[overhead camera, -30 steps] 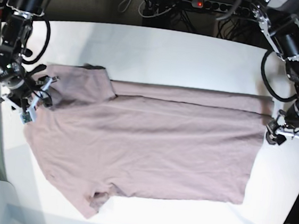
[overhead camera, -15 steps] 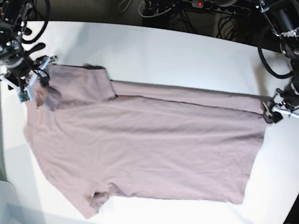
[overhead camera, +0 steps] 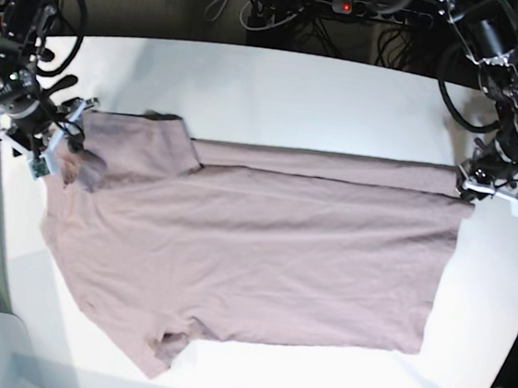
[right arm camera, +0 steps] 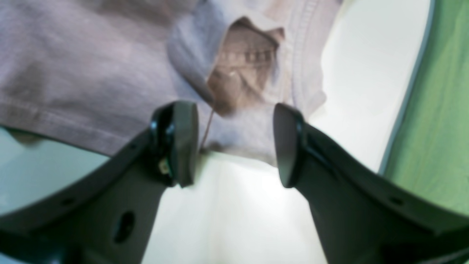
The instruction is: Layout the t-shirt on the table in an organized manner, then fold the t-shirt properly
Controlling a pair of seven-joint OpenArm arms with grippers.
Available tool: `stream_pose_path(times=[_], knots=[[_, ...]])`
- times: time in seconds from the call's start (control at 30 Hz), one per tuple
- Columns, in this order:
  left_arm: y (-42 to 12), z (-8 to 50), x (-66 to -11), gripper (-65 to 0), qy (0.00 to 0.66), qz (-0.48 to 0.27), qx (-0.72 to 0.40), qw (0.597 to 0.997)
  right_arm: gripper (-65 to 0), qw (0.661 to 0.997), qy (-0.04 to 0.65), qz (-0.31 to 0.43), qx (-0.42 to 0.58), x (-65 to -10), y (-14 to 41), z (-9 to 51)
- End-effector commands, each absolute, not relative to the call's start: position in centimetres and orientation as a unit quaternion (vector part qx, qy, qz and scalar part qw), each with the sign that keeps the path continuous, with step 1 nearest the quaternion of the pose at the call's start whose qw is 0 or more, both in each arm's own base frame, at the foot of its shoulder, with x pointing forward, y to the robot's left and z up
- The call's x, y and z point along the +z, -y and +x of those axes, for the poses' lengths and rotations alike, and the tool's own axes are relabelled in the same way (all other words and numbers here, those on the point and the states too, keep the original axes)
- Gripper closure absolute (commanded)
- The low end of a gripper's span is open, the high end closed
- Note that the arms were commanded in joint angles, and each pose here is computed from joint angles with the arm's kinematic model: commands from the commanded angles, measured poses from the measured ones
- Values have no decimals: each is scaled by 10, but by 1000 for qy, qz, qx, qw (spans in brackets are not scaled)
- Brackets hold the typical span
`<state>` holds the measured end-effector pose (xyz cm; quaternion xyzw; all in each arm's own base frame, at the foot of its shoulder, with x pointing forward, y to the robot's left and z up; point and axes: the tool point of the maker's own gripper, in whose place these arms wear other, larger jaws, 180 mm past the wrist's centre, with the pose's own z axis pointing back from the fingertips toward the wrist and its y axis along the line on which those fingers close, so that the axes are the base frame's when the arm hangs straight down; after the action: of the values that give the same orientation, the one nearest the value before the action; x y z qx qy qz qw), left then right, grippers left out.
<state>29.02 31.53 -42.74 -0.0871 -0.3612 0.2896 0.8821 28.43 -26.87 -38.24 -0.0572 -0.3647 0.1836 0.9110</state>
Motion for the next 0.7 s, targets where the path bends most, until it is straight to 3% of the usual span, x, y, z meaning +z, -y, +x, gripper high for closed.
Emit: stream_pose_path(times=[0.0,0.07,0.13,0.17,0.3,0.5,0.67], knots=[[-318,292,-425,-192,359,-87,285,884,-335,901,389,-72,177,-365,280,293],[-312,293,-430,-123,351,-90,275,890,-335,902,392,-81,164,-361,291,292],[-308,297,-428,-16,351,-91,248,898,-336,902,396,-90,150,-357,301,291],[-306,297,-429,0,350,-94,240,901,-337,902,396,-94,145,-356,306,290],[-305,298,-428,-2,352,-95,231,902,-340,903,392,-108,137,-353,320,285],[-307,299,-425,-4,356,-93,231,901,-417,918,366,-92,122,-376,324,276],[-307,299,-425,-4,356,-93,231,901,-419,926,352,-79,113,-391,324,270]])
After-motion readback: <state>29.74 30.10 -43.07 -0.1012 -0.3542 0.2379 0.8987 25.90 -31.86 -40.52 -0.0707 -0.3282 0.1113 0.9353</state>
